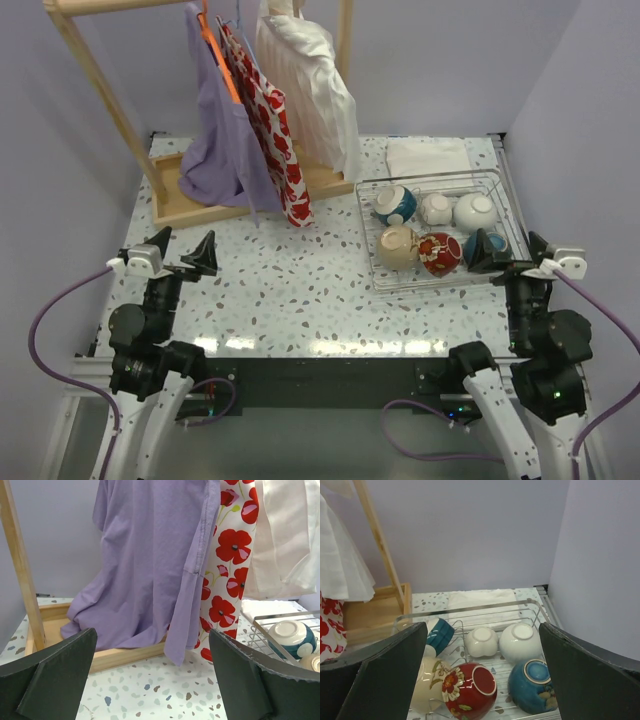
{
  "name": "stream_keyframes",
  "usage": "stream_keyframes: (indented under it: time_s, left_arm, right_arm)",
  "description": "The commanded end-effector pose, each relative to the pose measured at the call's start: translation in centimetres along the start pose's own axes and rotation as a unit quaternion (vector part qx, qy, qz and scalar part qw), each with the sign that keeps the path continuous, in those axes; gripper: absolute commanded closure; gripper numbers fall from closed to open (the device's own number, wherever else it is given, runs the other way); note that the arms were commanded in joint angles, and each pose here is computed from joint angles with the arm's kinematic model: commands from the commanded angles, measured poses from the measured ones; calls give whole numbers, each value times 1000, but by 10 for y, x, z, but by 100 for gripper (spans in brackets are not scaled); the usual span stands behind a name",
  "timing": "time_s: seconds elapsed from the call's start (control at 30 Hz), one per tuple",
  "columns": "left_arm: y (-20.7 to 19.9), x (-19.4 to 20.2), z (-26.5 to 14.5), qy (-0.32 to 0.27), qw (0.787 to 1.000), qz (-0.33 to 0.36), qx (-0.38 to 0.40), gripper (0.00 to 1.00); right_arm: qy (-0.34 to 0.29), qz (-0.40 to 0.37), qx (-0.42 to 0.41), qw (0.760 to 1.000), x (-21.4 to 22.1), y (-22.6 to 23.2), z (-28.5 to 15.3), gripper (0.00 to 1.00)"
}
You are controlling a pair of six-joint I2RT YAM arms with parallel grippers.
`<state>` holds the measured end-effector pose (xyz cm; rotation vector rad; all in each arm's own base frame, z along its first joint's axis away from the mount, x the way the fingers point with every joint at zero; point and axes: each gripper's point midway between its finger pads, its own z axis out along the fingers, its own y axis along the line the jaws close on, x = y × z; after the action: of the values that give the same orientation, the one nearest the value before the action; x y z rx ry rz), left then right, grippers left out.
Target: Unload the bowls from the dish rack
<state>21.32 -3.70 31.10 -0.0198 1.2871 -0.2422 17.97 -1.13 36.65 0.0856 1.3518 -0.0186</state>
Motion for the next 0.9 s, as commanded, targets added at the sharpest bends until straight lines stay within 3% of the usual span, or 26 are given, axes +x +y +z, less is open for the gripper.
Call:
stream_keyframes:
  time_s: [0.0, 0.2, 0.33, 0.63, 0.87]
  left_arm:
    - [3, -14, 0, -21, 1000, 7, -9, 0]
    - [3, -7, 6, -15, 1000, 4, -8, 0]
    - [2, 8, 10, 9, 1000, 3, -5, 0]
    - [2, 11, 16, 9, 1000, 6, -5, 0]
    - [-2, 11, 15, 1, 1000, 3, 2, 0]
  right_arm:
    - [8, 2, -3, 1000, 4, 2, 3, 1]
    - [11, 17, -3, 1000, 5, 6, 8, 1]
    - [46, 18, -19, 999, 19, 15, 16, 1]
    - [192, 21, -28, 981, 72, 35, 41, 1]
    - [336, 15, 8, 942, 127, 37, 46, 1]
